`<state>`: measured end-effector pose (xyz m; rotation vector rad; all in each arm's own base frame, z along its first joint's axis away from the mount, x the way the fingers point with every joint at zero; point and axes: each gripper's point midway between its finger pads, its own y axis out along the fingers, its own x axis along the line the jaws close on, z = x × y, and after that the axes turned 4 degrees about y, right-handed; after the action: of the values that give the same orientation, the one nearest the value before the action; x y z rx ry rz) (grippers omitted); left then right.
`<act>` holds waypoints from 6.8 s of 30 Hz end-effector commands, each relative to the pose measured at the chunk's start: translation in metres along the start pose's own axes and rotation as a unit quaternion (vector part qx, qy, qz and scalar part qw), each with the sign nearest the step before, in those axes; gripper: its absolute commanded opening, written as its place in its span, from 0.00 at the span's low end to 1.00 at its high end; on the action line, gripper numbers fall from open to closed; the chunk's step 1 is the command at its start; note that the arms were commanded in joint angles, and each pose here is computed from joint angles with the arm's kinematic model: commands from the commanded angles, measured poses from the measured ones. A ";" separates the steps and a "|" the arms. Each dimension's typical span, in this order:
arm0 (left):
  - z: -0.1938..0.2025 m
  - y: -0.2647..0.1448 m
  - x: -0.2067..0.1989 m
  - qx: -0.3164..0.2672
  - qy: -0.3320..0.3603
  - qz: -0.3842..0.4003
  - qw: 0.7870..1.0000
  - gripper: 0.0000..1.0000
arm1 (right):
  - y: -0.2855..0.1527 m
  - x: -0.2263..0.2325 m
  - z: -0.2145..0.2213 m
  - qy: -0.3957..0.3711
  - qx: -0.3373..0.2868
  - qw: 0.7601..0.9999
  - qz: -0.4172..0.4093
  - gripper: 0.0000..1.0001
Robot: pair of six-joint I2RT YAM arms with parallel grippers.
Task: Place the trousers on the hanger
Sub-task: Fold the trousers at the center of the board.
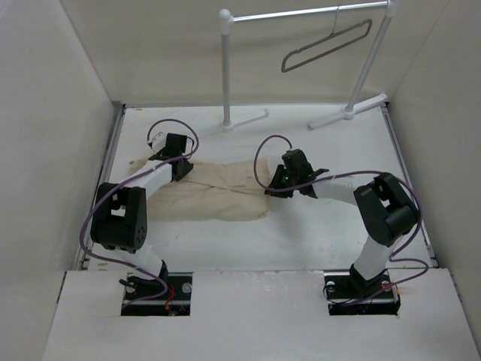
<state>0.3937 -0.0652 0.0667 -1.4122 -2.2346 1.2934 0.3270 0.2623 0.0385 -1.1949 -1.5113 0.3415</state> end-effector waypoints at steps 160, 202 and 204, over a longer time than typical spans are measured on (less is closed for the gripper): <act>0.238 -0.108 -0.146 0.114 0.130 0.182 0.968 0.16 | 0.036 0.038 -0.161 0.047 -0.109 0.992 -0.036 0.25; 0.078 -0.123 -0.114 0.007 -0.007 0.186 0.982 0.36 | -0.007 0.008 -0.096 0.058 -0.100 0.993 -0.003 0.60; 0.056 -0.102 -0.092 -0.002 -0.008 0.157 0.988 0.36 | 0.000 0.005 -0.068 0.054 -0.067 0.996 -0.002 0.56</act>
<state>0.3361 -0.2317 0.1459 -1.9103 -2.0096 1.4548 0.4129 0.2185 0.0792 -1.3718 -1.4353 0.1040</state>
